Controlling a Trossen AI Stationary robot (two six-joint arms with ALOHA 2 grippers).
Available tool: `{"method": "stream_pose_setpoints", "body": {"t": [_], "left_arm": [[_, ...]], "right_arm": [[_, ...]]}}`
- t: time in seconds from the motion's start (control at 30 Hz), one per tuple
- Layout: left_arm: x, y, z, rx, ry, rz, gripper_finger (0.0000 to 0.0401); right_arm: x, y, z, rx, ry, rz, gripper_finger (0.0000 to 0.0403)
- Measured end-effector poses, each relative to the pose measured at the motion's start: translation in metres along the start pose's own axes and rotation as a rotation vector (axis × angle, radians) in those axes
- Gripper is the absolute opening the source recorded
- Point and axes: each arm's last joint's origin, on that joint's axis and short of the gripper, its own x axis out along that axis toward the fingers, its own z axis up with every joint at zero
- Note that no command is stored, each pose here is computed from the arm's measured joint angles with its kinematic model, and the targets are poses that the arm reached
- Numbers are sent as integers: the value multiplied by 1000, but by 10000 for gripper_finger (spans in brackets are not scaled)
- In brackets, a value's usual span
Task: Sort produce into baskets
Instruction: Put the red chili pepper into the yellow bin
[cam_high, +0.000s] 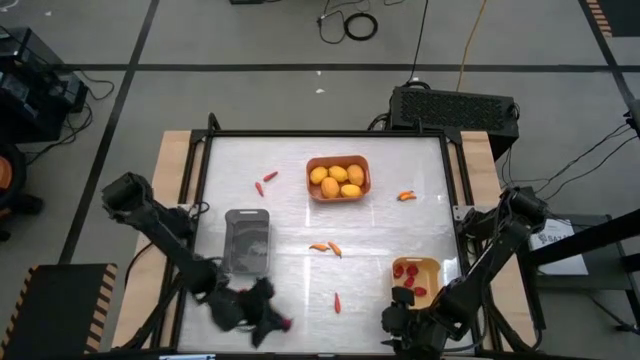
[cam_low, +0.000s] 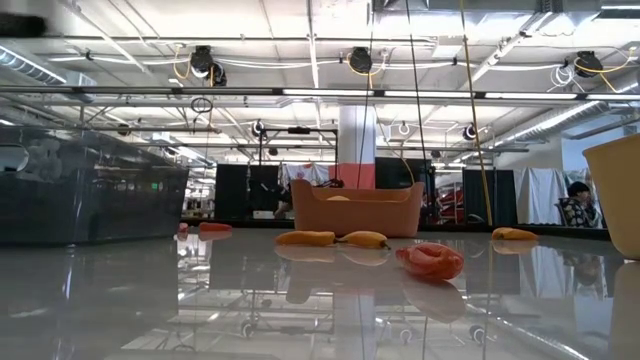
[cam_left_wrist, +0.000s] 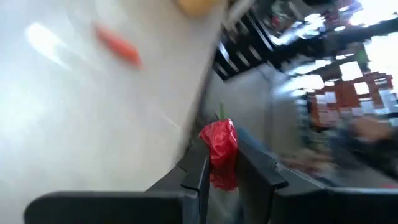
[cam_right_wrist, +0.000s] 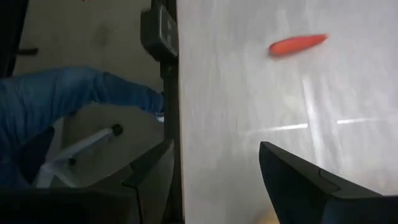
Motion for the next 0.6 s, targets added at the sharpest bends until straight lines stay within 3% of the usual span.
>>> {"method": "stream_pose_setpoints", "body": {"t": [0.3, 0.47, 0.6], "left_arm": [[78, -1, 120, 481, -233, 21, 66], [119, -3, 172, 579, -283, -44, 66], [155, -3, 190, 619, -273, -115, 66]], "right_arm": [[-56, 0, -14, 64, -100, -32, 226], [-70, 9, -35, 97, -88, 3, 226], [-76, 12, -52, 128, -72, -12, 226]]}}
